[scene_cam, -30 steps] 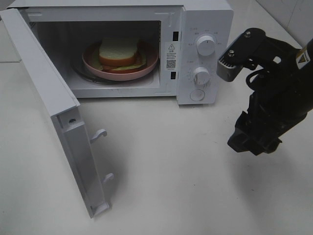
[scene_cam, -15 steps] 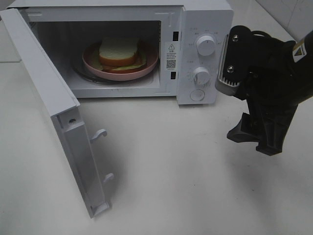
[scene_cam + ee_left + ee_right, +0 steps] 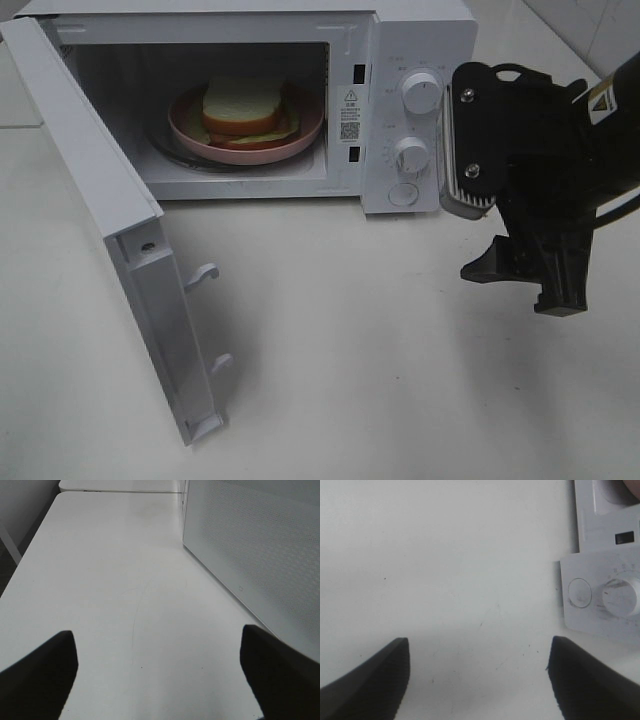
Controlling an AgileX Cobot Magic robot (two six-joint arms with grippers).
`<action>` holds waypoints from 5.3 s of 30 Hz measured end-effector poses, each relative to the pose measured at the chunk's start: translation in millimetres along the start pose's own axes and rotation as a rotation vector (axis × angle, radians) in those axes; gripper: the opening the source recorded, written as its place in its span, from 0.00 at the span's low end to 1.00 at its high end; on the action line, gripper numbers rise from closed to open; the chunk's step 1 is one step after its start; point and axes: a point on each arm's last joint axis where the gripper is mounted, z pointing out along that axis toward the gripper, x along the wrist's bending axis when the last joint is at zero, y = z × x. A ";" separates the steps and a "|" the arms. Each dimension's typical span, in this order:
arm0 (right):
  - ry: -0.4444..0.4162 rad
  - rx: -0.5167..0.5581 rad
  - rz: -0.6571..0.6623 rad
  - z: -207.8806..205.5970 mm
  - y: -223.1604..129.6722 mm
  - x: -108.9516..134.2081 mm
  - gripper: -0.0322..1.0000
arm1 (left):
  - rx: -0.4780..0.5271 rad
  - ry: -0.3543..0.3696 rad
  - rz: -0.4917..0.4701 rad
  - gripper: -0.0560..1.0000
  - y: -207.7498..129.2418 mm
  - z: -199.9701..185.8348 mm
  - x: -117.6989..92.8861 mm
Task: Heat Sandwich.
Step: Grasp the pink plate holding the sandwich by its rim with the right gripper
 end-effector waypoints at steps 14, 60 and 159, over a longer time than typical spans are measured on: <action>0.033 -0.024 -0.291 25.8 34.8 -11.3 0.75 | 0.000 0.000 0.000 0.82 0.0 0.0 0.0; 0.016 -0.115 -0.177 182.4 124.4 -129.0 0.67 | 0.000 0.000 0.000 0.82 0.0 0.0 0.0; 0.055 -0.141 -0.090 234.6 115.6 -155.7 0.20 | 0.000 0.000 0.000 0.82 0.0 0.0 0.0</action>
